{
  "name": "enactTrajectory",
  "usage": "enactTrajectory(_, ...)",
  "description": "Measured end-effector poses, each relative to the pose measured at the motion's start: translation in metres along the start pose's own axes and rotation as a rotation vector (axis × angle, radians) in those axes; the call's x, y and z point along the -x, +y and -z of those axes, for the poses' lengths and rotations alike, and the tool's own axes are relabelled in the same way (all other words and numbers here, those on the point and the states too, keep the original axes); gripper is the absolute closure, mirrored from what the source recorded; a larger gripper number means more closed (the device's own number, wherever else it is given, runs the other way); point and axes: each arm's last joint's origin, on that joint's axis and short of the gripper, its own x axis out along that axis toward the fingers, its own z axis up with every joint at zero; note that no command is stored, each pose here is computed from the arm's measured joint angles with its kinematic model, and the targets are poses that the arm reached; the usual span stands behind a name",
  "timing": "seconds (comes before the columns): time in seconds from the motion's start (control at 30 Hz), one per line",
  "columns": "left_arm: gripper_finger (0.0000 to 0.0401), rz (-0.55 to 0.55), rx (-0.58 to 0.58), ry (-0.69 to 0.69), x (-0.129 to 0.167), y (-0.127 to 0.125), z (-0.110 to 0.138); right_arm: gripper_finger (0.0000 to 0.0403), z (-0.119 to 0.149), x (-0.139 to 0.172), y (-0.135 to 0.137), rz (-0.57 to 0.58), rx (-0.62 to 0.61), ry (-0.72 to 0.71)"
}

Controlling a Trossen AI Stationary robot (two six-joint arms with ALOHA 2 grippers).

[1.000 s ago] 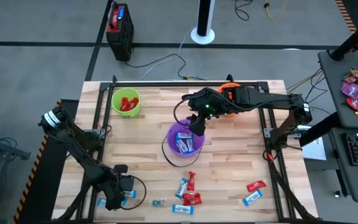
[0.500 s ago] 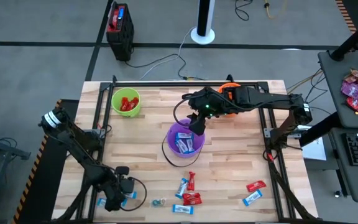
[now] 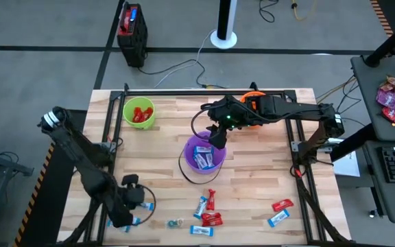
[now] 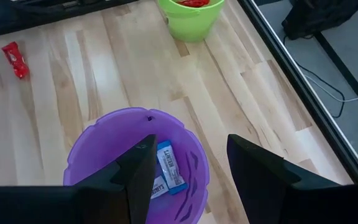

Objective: Sort candy by brand, put in halloween buckets
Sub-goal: Put the white chocolate into the purple bucket

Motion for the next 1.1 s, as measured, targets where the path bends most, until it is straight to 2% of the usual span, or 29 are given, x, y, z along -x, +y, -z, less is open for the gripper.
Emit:
enactTrajectory(0.2,0.0401,-0.094,0.050,-0.206,0.042,0.008,-0.024,0.0216,0.000,0.000,0.000,0.001,0.008,0.000)
enactTrajectory(0.3,0.0401,-0.190,0.057,-0.325,0.062,0.018,-0.041,0.0216,0.000,0.000,0.000,0.001,0.008,0.000)
enactTrajectory(0.43,0.0401,-0.348,0.048,-0.457,0.077,0.045,-0.075,0.0216,0.000,0.000,0.000,0.001,0.007,-0.001)
enactTrajectory(0.57,0.0401,-0.437,0.014,-0.564,0.072,0.083,-0.118,0.0216,0.000,0.010,-0.002,-0.004,-0.009,-0.022)
enactTrajectory(0.7,0.0401,-0.414,-0.024,-0.629,0.058,0.126,-0.149,0.0216,-0.001,0.031,-0.007,-0.012,-0.036,-0.072)
enactTrajectory(0.8,0.0401,-0.361,-0.020,-0.618,0.045,0.152,-0.162,0.0216,0.000,0.045,-0.010,-0.022,-0.068,-0.100)
enactTrajectory(0.9,0.0401,-0.316,-0.041,-0.574,0.029,0.161,-0.171,0.0216,0.002,0.057,-0.009,-0.044,-0.095,-0.117)
enactTrajectory(1.0,0.0401,-0.286,-0.070,-0.565,0.018,0.159,-0.181,0.0216,0.005,0.066,-0.003,-0.079,-0.120,-0.121)
enactTrajectory(1.1,0.0401,-0.284,-0.053,-0.530,0.007,0.159,-0.187,0.0216,0.013,0.069,0.003,-0.119,-0.168,-0.059)
